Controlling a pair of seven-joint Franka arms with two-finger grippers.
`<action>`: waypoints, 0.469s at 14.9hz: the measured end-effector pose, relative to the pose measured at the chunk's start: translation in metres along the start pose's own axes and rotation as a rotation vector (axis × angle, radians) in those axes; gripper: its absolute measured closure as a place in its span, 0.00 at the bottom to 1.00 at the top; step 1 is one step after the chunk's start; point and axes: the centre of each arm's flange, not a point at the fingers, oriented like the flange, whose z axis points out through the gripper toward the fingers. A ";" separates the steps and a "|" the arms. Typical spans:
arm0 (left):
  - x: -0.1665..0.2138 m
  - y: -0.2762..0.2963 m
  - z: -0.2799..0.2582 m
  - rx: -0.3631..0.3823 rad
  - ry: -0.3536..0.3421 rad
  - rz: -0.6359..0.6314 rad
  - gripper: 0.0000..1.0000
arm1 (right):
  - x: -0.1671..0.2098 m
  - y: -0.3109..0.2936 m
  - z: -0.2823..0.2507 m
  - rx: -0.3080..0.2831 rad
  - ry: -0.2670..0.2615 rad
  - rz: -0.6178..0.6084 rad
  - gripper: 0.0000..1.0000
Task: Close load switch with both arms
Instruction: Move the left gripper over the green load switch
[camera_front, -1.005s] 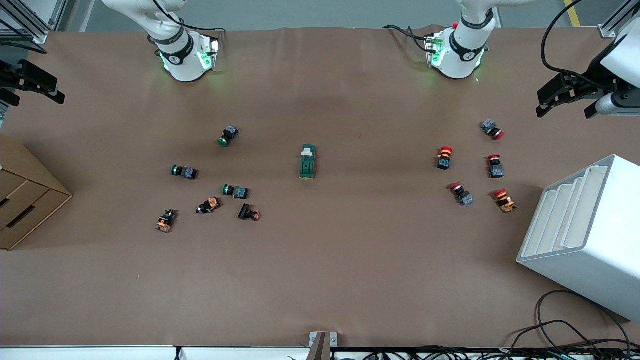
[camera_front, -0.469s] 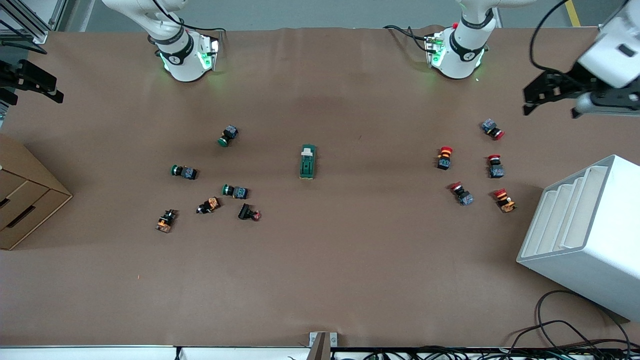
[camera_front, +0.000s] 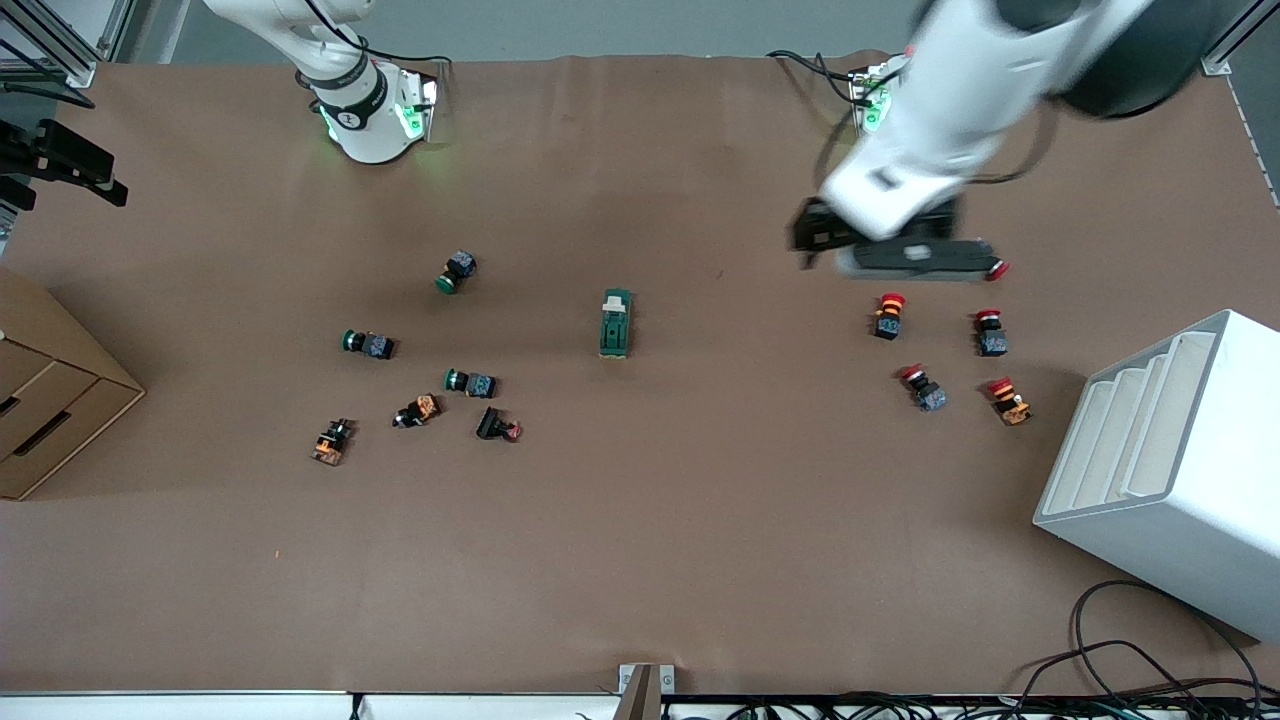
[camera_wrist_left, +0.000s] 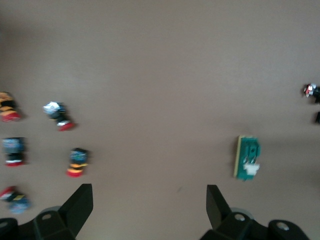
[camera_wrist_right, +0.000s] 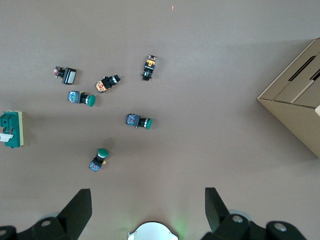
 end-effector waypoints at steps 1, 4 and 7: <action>-0.011 0.028 0.021 0.018 0.009 -0.022 0.00 | 0.000 0.000 0.000 0.000 0.000 0.000 0.00; -0.059 0.110 0.085 0.086 0.045 -0.088 0.00 | 0.000 0.000 0.000 0.000 0.000 0.000 0.00; -0.111 0.176 0.140 0.086 0.081 -0.141 0.00 | 0.000 0.000 0.000 0.000 0.000 0.000 0.00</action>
